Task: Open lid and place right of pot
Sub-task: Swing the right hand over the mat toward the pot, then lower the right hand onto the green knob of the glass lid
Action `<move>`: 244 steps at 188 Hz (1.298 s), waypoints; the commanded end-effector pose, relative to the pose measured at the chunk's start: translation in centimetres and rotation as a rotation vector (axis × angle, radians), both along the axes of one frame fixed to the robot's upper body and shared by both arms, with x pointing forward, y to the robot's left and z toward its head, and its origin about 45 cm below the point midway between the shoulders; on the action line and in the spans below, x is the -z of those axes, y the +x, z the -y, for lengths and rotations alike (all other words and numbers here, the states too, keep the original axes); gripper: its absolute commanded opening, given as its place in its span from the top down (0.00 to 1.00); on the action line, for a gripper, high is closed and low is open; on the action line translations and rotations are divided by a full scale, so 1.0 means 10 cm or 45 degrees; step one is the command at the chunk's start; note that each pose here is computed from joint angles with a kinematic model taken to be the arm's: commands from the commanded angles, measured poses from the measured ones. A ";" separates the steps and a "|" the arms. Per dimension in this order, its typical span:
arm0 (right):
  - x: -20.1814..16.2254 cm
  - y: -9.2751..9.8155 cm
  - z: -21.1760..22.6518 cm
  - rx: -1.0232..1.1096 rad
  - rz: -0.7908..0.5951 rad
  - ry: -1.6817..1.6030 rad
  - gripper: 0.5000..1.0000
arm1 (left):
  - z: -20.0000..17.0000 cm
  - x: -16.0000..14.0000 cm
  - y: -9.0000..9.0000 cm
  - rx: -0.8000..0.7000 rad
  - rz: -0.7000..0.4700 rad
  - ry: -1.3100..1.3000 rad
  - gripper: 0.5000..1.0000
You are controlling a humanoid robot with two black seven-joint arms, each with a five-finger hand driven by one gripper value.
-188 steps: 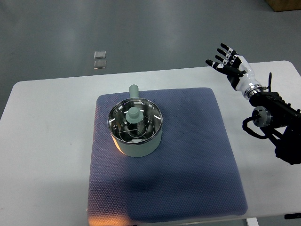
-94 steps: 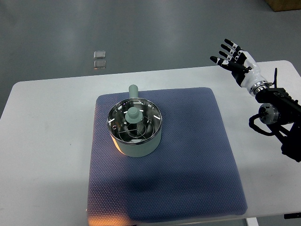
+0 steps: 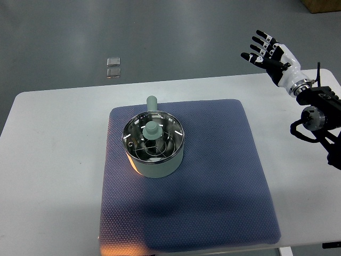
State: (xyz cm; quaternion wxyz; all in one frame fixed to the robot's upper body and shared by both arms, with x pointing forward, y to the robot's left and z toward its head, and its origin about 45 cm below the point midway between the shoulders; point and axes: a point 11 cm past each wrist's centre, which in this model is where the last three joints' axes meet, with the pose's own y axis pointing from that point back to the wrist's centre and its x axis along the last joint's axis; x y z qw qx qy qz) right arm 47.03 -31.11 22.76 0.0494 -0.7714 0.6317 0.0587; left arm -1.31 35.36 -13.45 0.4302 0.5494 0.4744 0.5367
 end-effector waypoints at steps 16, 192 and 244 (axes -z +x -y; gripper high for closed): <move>-0.06 -0.01 -0.08 -0.134 0.035 -0.133 0.14 | 0.00 0.00 0.00 0.000 0.000 -0.001 0.00; -0.87 -0.14 -1.16 -0.971 0.388 -1.066 0.15 | 0.00 0.00 0.00 0.000 0.000 -0.001 0.00; -0.93 -0.25 -1.45 -1.158 0.442 -1.251 0.15 | 0.00 0.00 0.00 0.000 0.000 -0.001 0.00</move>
